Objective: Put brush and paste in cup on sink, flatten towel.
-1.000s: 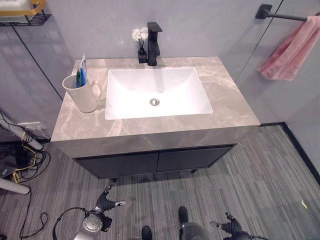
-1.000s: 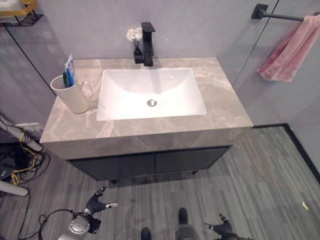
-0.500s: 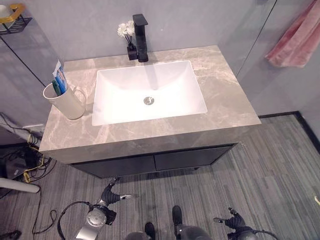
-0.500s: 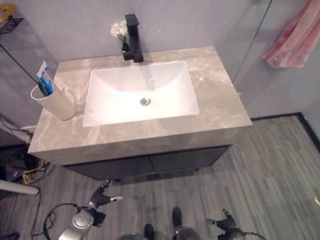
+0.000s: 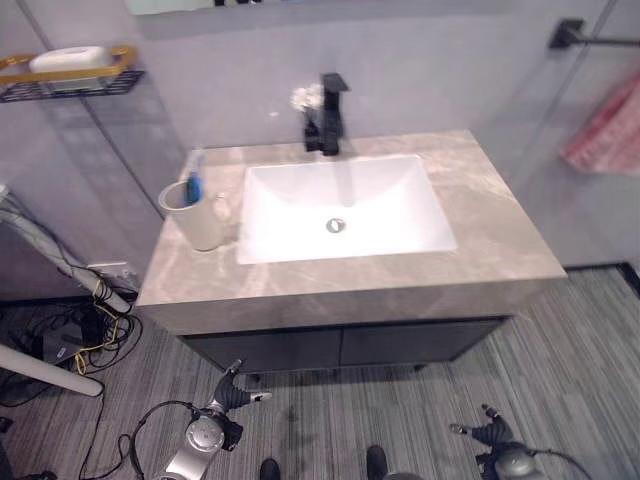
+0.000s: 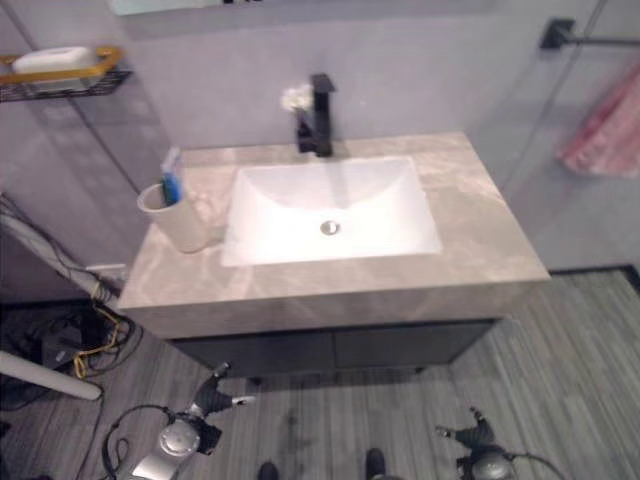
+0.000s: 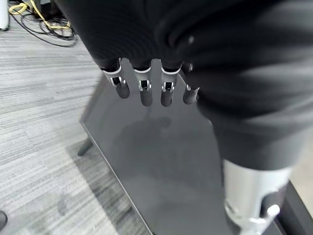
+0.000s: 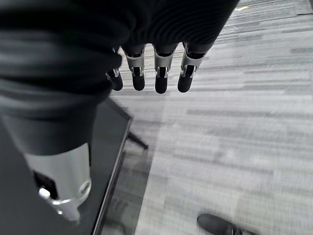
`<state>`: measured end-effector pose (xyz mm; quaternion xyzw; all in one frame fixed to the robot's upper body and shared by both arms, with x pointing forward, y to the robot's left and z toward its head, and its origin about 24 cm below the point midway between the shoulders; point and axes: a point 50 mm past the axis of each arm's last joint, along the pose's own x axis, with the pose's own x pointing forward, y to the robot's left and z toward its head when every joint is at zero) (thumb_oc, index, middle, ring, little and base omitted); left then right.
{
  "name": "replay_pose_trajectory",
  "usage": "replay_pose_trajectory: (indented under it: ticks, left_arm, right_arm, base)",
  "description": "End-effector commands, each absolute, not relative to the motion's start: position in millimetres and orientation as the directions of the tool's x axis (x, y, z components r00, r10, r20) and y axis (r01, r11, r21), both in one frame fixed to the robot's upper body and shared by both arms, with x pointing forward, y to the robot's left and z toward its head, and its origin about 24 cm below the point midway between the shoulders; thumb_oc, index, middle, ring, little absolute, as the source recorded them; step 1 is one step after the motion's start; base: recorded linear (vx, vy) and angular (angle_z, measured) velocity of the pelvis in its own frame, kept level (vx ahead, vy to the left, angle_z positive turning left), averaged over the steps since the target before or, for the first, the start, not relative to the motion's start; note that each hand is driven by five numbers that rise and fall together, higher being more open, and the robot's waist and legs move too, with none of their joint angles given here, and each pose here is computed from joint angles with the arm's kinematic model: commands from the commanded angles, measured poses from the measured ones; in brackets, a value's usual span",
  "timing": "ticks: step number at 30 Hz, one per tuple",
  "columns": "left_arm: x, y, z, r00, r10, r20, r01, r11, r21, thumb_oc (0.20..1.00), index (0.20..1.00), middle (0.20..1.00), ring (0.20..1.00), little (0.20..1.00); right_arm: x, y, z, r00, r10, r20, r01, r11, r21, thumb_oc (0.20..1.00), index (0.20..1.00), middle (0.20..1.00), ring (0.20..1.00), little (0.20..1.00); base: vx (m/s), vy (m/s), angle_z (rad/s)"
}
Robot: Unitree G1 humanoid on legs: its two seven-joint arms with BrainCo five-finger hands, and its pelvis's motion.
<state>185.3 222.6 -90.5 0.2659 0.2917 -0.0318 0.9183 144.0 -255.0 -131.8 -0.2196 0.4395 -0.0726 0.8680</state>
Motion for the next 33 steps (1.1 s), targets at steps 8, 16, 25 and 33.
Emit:
replay_pose_trajectory:
  ticks: [8, 16, 25, 33]
  left_arm:
    - [184, 245, -55, 0.913, 0.086, -0.399, 0.136, 0.857, 0.497, 1.0, 1.0, 1.0, 1.0, 1.0]
    - [169, 250, -7, 0.924, -0.135, -0.359, 0.259, 0.909, 0.325, 1.0, 1.0, 1.0, 1.0, 1.0]
    - [182, 249, 119, 0.878, -0.469, -0.094, 0.473, 0.825, 0.307, 0.438, 0.438, 0.438, 0.438, 0.438]
    - [195, 241, 127, 0.918, -0.394, 0.057, 0.382, 0.912, 0.153, 0.2, 0.2, 0.2, 0.2, 0.2]
  right_arm:
    - [209, -212, -106, 0.785, -0.109, -0.61, -0.243, 0.852, -0.464, 1.0, 1.0, 1.0, 1.0, 1.0]
    - [225, -217, -99, 0.779, -0.091, -0.62, -0.304, 0.81, -0.502, 1.0, 1.0, 1.0, 1.0, 1.0]
    - [199, -220, -120, 0.678, -0.085, -0.73, -0.415, 0.775, -0.476, 1.0, 1.0, 1.0, 1.0, 1.0]
    - [168, -225, -134, 0.627, -0.13, -0.768, -0.399, 0.793, -0.46, 1.0, 1.0, 1.0, 1.0, 1.0]
  base:
    - [0.0, 0.049, 0.13]
    - [0.01, 0.004, 0.11]
    - [-0.01, -0.017, 0.07]
    - [-0.03, 0.004, 0.17]
